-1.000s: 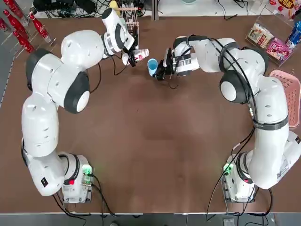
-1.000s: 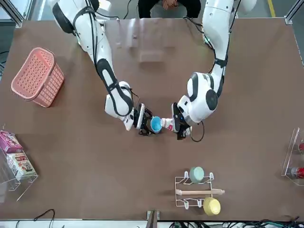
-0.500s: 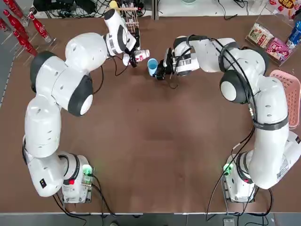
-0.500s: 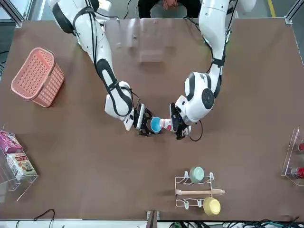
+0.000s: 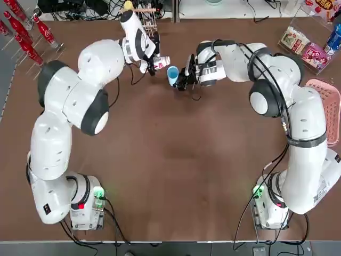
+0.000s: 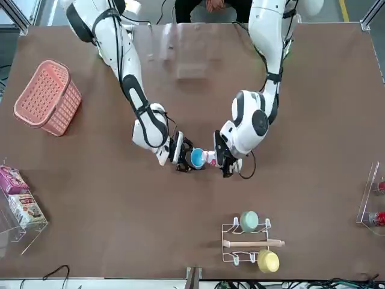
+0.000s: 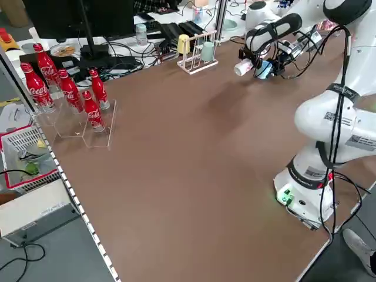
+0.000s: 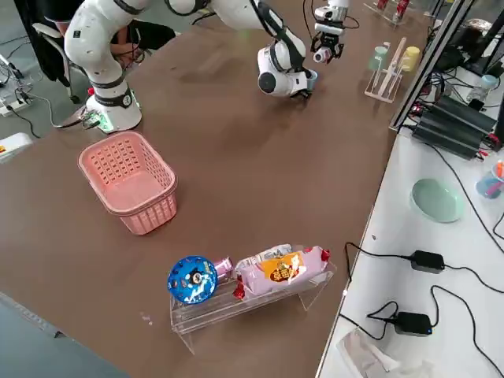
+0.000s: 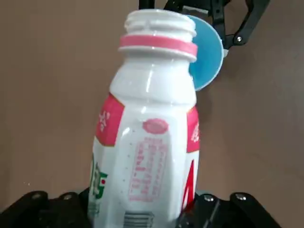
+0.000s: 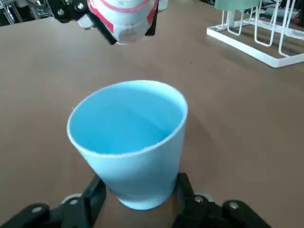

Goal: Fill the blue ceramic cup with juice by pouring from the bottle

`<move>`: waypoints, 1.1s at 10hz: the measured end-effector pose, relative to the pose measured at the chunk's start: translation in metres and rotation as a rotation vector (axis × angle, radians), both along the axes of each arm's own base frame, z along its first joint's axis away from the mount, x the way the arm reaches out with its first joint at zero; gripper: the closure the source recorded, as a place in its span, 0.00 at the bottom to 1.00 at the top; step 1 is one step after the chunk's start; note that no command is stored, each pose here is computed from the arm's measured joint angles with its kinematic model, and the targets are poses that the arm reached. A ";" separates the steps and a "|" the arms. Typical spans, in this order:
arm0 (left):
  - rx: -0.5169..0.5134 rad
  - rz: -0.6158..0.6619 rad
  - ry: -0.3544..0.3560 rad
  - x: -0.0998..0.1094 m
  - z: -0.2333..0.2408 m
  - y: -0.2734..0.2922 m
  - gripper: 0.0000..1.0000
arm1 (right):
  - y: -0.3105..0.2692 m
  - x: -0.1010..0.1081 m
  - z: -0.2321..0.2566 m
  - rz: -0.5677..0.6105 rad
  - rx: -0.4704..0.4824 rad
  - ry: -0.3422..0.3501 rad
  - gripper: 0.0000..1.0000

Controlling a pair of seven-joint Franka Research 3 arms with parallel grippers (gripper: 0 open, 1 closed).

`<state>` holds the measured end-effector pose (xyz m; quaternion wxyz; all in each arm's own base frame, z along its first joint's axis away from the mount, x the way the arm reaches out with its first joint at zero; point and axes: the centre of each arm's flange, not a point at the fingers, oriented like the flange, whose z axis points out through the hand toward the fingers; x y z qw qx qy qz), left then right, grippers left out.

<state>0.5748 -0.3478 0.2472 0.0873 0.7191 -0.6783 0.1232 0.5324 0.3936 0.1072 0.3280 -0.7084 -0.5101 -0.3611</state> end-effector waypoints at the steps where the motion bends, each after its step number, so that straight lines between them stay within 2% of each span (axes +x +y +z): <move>1: 0.002 -0.002 0.000 -0.001 0.000 -0.001 0.51 | 0.000 0.000 0.000 0.000 0.000 0.000 0.33; 11: 0.076 -0.024 -0.043 -0.005 -0.001 -0.008 0.51 | -0.002 0.002 0.000 -0.003 0.001 -0.001 0.33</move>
